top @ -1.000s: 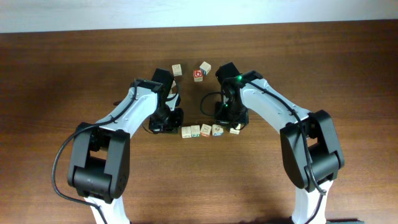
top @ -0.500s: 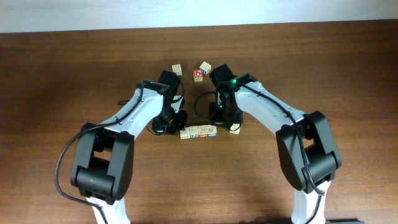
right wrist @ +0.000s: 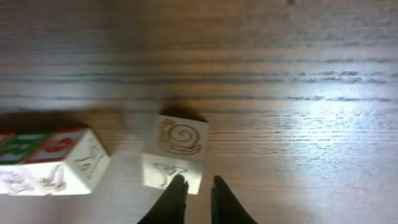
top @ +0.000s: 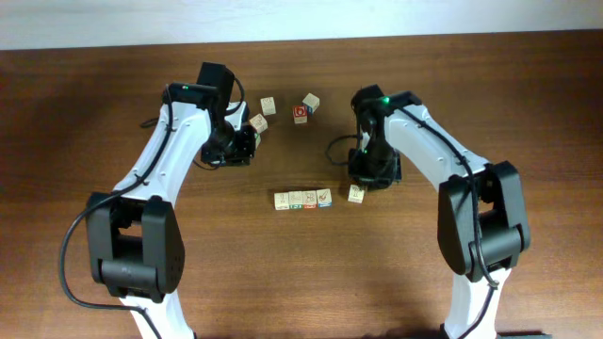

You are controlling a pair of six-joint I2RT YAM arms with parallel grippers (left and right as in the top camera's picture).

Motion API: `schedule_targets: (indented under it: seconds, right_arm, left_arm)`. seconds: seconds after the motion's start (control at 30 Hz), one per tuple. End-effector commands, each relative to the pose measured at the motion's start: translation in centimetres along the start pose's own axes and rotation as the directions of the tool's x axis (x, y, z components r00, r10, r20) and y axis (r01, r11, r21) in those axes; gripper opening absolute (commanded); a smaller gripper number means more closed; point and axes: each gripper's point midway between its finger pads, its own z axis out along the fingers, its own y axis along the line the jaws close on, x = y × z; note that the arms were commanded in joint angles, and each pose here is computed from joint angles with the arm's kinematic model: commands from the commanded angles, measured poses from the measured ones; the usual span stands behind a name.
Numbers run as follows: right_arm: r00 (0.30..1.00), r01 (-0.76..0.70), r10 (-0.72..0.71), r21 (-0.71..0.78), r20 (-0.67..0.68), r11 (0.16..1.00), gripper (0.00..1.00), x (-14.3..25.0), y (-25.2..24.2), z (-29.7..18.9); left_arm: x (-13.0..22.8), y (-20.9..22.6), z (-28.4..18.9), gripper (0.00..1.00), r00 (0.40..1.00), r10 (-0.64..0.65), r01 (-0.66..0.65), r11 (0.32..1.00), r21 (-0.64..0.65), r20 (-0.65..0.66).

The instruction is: Rotate 5 blocks

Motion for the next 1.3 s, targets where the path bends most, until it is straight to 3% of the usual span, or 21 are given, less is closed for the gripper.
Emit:
schedule_targets:
  seconds: [0.0,0.17,0.33,0.4,0.67,0.77,0.87,0.93,1.1,1.27]
  right_arm:
    - [1.0,0.027,-0.028,0.018,0.011,0.999,0.14,-0.3,-1.4,0.1]
    - [0.997,0.083,-0.083,-0.065,0.006,0.994,0.14,-0.4,0.0,0.3]
    - [0.992,0.111,-0.113,-0.058,-0.048,0.992,0.15,0.5,1.1,2.3]
    - [0.98,0.175,-0.184,-0.112,-0.071,0.978,0.15,1.1,2.1,2.7]
    - [0.973,0.222,-0.231,-0.207,-0.022,0.953,0.15,0.7,5.1,2.7]
    - [0.972,0.228,-0.235,-0.217,-0.006,0.949,0.28,0.4,5.5,2.4]
    - [0.968,0.247,-0.248,-0.228,0.026,0.942,0.34,-0.4,6.5,-0.9]
    - [0.965,0.262,-0.255,-0.228,0.057,0.938,0.35,-0.8,7.1,-3.6]
    - [0.913,0.385,-0.338,-0.208,0.229,0.899,0.34,0.0,8.4,-15.7]
    - [0.848,0.417,-0.325,-0.148,0.418,0.897,0.07,5.3,6.6,-26.3]
  left_arm:
    - [-0.5,0.1,-0.5,0.1,1.0,0.02,-0.02,1.0,-0.011,0.02]
    - [-0.4,0.0,-0.5,0.1,1.0,0.021,-0.021,1.0,-0.012,0.016]
    - [-0.1,0.0,-0.5,0.09,1.0,0.019,-0.019,1.0,-0.013,0.005]
    - [-0.1,0.0,-0.5,0.09,1.0,0.019,-0.019,1.0,-0.013,0.005]
    - [-0.1,0.0,-0.5,0.08,1.0,0.019,-0.019,1.0,-0.013,0.005]
    - [-0.1,0.0,-0.5,0.08,1.0,0.019,-0.019,1.0,-0.013,0.005]
    - [0.2,0.1,-0.5,0.07,1.0,0.016,-0.016,1.0,-0.015,-0.009]
    - [0.5,0.1,-0.7,0.01,1.0,0.013,-0.013,1.0,-0.017,-0.022]
    - [-0.3,-1.5,-11.1,0.0,0.999,0.008,-0.007,1.0,-0.01,0.044]
    - [2.6,-1.4,-19.0,0.0,0.979,-0.017,0.029,0.998,-0.059,0.204]
